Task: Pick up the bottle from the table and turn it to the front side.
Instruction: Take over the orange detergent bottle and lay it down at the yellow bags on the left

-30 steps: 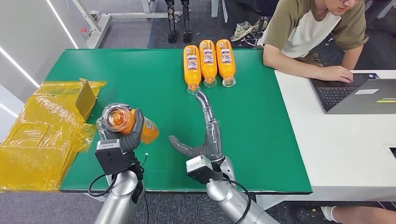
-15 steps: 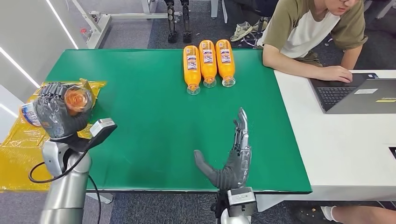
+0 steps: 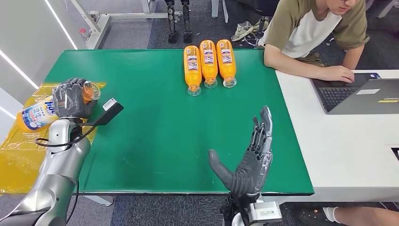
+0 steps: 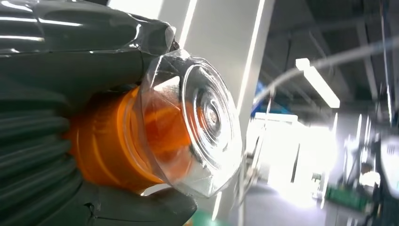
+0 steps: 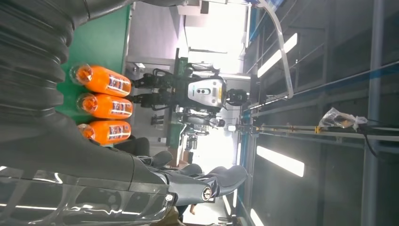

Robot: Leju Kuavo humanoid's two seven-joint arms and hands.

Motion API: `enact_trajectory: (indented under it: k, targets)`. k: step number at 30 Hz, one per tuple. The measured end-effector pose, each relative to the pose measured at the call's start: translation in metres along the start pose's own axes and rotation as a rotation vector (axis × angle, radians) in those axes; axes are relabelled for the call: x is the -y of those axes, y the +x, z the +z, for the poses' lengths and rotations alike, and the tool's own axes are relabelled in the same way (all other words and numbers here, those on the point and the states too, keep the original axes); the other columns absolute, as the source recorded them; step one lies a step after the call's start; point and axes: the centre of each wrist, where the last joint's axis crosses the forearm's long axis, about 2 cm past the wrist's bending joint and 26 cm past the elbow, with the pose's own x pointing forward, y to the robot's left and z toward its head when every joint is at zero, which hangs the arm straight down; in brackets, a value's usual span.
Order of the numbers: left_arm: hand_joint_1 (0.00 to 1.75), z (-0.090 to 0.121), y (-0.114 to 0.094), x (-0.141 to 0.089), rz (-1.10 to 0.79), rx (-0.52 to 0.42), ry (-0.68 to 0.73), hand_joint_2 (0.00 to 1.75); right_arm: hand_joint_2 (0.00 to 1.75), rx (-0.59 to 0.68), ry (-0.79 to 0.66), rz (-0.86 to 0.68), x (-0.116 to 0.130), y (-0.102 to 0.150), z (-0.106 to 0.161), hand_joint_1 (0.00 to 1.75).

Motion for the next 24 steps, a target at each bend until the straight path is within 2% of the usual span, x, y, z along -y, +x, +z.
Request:
enact_trajectory:
  k: [9,15,24]
  targets:
    - [1.75,0.042,-0.003,0.04,-0.064,0.108,-0.216,1.75,1.75,-0.026,-0.016,-0.022,0.0,-0.001,0.001,0.0]
    - [1.75,0.076,0.007,0.066,-0.076,0.2,-0.309,1.75,1.75,-0.047,-0.01,-0.044,-0.004,-0.005,0.001,0.0]
    - [1.75,0.092,0.019,0.078,-0.123,0.275,-0.371,1.75,1.75,-0.05,0.03,-0.054,-0.01,-0.009,0.002,0.0]
